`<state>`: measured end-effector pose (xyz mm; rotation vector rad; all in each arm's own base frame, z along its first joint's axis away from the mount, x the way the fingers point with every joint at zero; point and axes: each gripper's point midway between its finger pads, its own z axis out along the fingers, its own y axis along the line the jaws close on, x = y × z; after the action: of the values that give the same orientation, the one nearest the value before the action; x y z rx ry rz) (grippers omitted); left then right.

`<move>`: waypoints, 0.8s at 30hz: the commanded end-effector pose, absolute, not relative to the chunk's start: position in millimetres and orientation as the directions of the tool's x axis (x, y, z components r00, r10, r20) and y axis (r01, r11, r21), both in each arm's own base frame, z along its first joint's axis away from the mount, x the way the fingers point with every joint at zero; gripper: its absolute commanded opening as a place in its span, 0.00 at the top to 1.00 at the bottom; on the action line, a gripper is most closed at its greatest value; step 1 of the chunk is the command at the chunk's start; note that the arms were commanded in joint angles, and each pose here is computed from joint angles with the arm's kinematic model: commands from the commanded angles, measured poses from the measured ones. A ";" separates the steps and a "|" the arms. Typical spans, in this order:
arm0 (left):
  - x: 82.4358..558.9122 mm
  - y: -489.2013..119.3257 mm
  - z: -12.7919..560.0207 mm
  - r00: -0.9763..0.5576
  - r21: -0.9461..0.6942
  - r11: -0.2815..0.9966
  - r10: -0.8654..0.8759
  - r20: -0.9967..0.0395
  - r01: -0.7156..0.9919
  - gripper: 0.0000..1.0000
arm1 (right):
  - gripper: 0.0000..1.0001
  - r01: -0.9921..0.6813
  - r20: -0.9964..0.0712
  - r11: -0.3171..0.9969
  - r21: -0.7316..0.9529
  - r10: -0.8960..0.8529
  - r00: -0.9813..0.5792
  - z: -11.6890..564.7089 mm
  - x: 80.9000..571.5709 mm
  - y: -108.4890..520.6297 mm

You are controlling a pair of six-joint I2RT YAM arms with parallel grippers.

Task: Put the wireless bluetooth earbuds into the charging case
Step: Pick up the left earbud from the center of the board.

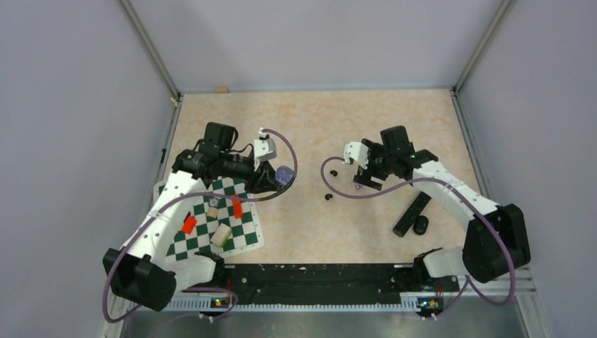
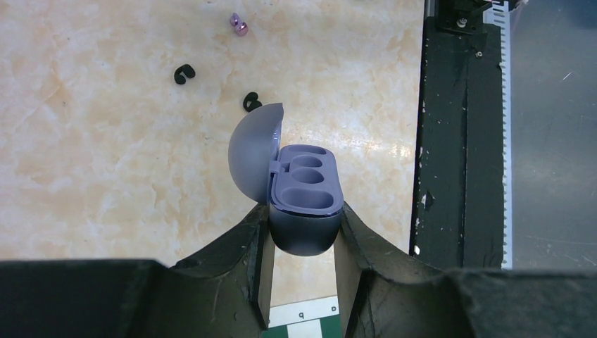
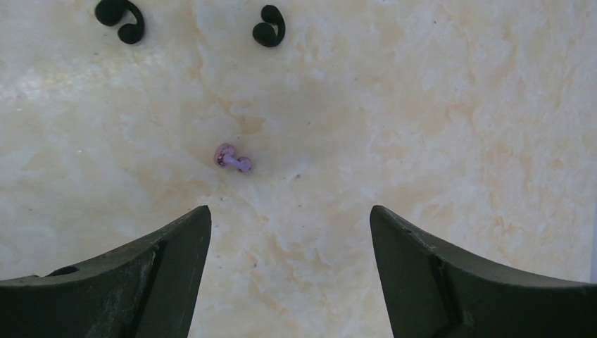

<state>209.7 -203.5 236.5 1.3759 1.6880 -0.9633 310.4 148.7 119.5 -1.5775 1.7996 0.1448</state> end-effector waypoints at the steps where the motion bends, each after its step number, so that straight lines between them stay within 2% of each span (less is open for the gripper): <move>1: 211.6 -203.7 243.3 -0.108 -0.062 0.127 0.396 -0.912 0.990 1.00 | 0.17 -0.868 -0.494 0.195 -0.456 -0.867 0.065 137.1 339.0 140.2; 18: 214.1 -203.9 238.2 -0.126 -0.082 0.127 0.390 -0.912 0.988 1.00 | 0.22 -0.846 -0.341 0.041 -0.531 -0.925 0.169 92.5 335.7 136.1; 21: 215.5 -204.7 238.6 -0.131 -0.088 0.127 0.387 -0.913 0.988 1.00 | 0.31 -0.834 -0.345 0.041 -0.550 -0.921 0.182 94.6 340.0 141.7; 24: 216.1 -205.2 236.1 -0.145 -0.103 0.128 0.388 -0.910 0.986 1.00 | 0.31 -0.834 -0.341 0.009 -0.552 -0.915 0.216 98.9 343.6 146.8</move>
<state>213.4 -200.6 232.0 1.3547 1.6955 -0.9722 330.2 135.7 87.4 -1.8096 1.7025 -0.1287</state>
